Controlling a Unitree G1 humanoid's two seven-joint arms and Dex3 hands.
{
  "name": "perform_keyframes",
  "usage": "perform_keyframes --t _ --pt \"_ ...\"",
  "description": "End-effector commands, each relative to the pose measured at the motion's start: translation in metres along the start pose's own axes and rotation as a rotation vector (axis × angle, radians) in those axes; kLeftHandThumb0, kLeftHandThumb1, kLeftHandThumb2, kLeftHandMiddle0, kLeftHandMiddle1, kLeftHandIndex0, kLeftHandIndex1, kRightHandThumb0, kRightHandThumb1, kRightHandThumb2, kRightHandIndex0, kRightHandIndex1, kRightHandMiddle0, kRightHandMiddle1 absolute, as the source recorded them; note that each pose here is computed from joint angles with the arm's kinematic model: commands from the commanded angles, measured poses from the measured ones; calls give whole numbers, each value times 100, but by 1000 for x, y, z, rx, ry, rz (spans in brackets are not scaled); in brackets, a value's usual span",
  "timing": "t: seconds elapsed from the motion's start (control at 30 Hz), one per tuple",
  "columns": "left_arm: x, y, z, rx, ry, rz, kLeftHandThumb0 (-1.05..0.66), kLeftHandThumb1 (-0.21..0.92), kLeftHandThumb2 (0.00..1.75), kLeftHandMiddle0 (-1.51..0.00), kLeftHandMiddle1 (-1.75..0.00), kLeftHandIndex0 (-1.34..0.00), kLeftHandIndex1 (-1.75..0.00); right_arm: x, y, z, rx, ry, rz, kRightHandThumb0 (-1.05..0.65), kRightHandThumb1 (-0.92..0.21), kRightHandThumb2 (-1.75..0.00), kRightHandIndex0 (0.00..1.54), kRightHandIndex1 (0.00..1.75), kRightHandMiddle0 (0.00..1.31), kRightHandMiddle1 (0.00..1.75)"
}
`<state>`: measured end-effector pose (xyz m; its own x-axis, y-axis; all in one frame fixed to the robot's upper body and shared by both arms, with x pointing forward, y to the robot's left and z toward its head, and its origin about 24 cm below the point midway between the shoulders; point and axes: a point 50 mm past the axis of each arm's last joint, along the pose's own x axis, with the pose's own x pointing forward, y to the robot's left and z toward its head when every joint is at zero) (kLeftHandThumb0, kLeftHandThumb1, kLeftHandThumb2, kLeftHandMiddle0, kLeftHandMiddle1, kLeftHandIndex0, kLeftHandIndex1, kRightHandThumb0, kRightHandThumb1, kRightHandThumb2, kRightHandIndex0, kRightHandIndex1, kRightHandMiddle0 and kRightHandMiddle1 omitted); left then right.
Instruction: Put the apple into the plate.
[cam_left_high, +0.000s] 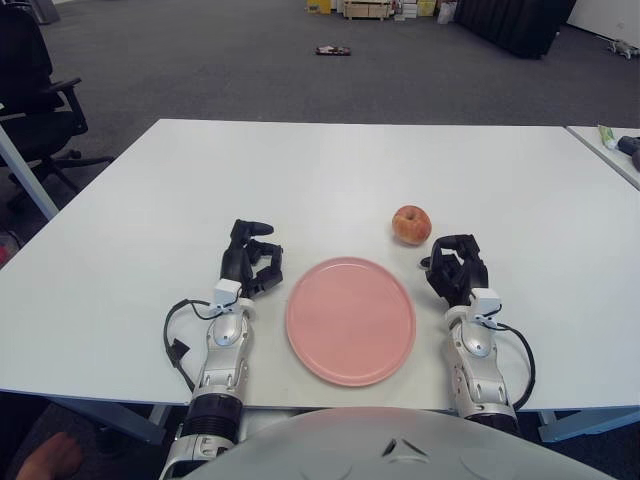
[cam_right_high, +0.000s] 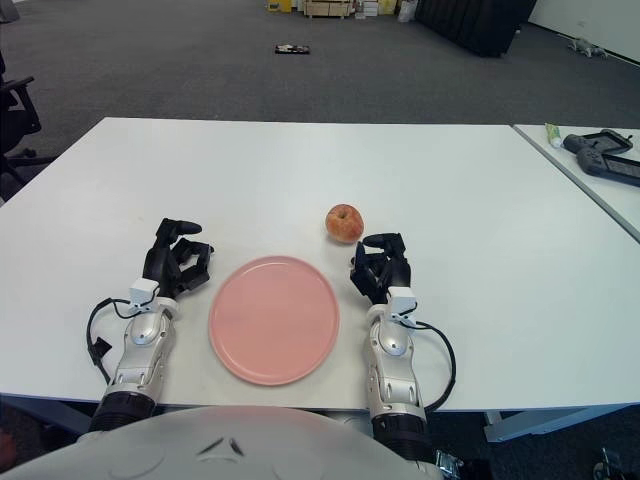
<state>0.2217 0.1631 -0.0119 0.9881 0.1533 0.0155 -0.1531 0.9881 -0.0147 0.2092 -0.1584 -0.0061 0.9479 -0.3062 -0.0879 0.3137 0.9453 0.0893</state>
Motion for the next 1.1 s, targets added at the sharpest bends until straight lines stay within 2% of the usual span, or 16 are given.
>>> perform_keyframes --t 0.0,0.63,0.93,1.07 --pt "6 -2 4 -5 -26 -10 -1 54 95 -57 -143 -32 -175 0 5 1 20 8 -4 -37 -75 -76 50 152 30 175" --pt "5 -2 5 10 -26 -2 -1 57 92 -56 -142 -30 -175 3 1 5 6 -32 -31 -37 -75 -76 51 152 29 175" --pt "5 -2 4 7 -22 -5 -1 55 94 -57 -142 -32 -175 17 -2 35 -258 -261 -145 -37 -72 -80 59 145 31 175" --pt "5 -3 4 3 -21 -7 -1 54 95 -57 -141 -33 -175 27 -2 51 -336 -356 -126 -37 -75 -76 59 138 29 175"
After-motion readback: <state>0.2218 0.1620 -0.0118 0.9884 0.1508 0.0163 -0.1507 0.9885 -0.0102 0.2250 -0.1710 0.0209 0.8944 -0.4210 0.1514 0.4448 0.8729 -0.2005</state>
